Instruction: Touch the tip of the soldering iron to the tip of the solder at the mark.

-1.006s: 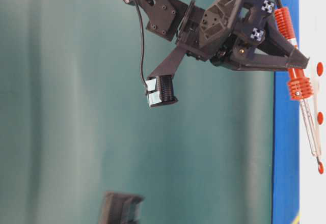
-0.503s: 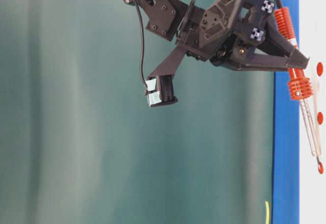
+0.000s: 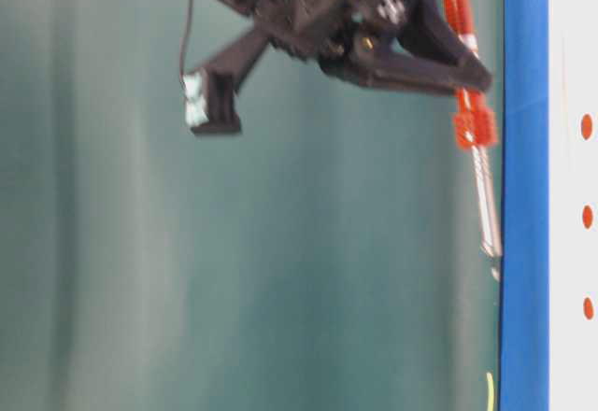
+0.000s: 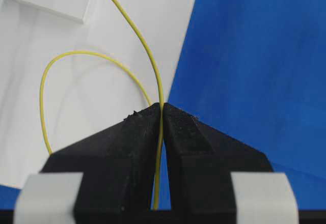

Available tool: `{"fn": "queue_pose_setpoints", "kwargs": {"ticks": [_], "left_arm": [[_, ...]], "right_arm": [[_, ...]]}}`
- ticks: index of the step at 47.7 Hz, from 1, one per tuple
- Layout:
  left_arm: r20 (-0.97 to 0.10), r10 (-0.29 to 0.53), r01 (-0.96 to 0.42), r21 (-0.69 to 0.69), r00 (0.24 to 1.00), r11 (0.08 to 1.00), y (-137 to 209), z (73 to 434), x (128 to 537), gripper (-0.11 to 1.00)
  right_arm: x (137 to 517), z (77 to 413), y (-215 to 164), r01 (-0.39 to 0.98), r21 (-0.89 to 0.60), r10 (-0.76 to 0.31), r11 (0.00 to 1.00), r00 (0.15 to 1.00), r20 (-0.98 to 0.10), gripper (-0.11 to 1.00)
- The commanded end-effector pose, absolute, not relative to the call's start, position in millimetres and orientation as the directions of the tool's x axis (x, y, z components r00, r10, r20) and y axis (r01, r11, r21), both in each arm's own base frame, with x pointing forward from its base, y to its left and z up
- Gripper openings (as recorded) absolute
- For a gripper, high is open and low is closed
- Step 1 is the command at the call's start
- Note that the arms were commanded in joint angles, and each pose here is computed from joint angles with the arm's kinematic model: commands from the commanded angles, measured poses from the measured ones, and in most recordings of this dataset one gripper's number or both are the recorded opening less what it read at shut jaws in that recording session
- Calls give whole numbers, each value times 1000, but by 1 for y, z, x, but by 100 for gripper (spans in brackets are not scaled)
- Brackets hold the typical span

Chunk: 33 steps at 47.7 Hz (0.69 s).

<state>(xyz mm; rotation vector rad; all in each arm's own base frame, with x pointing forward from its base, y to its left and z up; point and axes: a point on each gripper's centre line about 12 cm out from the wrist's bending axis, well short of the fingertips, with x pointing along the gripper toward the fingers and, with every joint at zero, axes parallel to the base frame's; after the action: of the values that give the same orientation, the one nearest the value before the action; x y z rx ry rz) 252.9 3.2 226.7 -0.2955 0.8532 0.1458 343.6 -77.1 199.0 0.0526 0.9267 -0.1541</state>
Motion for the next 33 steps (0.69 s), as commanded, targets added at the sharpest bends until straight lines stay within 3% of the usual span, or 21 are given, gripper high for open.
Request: {"fn": "queue_pose_setpoints", "kwargs": {"ticks": [1,19,33], "left_arm": [[-745,10,-239,-202,667,950,3,233,254,2],[-741,10,-239,-204,671,949,3,233,261,2],[-751,10,-233,-193,660,953,4,231,304,2]], "right_arm": [[334,215,-80,171,-27,-131,985,632,-764,6],[323,215,-82,196,-22,-146,980,648,-748,6],[319,215,-85,202,-31,-157,979,645,-748,6]]}}
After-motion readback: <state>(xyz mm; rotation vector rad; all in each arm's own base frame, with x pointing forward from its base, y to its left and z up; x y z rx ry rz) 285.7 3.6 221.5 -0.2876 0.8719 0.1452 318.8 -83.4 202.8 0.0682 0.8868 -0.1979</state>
